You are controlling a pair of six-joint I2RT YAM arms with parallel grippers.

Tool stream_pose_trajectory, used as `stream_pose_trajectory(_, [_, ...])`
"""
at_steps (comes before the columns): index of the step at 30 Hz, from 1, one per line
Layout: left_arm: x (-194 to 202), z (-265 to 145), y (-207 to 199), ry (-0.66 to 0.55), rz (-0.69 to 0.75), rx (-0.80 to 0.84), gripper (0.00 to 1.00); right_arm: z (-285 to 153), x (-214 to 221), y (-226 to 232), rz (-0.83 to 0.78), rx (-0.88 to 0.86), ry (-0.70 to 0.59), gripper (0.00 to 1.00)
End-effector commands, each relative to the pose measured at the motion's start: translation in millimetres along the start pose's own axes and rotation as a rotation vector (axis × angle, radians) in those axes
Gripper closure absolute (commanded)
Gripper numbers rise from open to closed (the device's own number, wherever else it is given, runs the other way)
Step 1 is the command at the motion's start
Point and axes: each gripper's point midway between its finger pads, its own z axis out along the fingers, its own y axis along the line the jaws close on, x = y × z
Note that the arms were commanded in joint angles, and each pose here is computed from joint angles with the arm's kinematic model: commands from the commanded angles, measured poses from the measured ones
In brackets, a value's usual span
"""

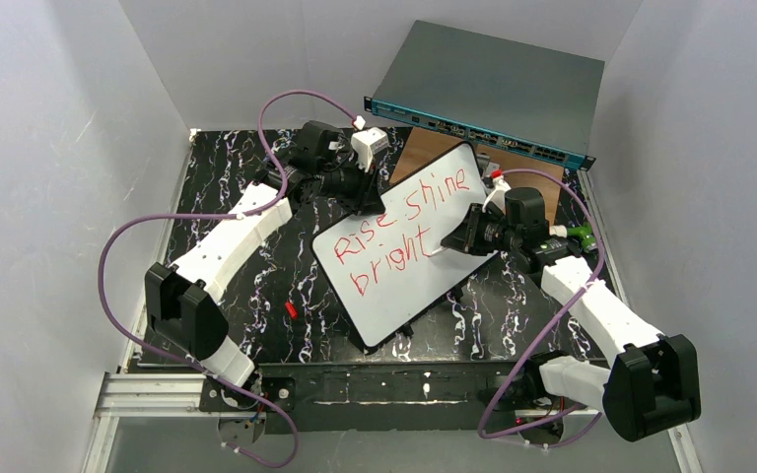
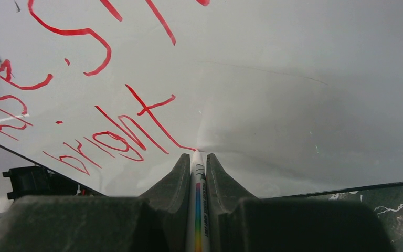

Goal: Write a sentence on the whiteboard

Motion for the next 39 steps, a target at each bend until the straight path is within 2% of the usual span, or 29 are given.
stream_pose_trajectory(1, [-1.8, -13.1, -16.4, -0.018, 0.063, 0.032, 1.00, -3.8, -17.2, -8.3, -0.061, 0.062, -0.062, 0.99])
stream_pose_trajectory(19, [-1.1, -14.6, -17.5, -0.024, 0.067, 0.033, 1.00, -15.0, -62.6, 23.0, -0.100, 0.012, -0.156, 0.99])
stream_pose_trajectory(29, [-2.7, -15.9, -17.5, -0.030, 0.071, 0.029, 1.00, -18.1, -55.4, 21.4, -0.094, 0.014, -0.149, 0.99])
stream_pose_trajectory(39, [-3.7, -15.9, -17.7, -0.033, 0.072, 0.030, 1.00, -47.7, -58.6, 31.5, -0.119, 0.029, -0.210, 0.99])
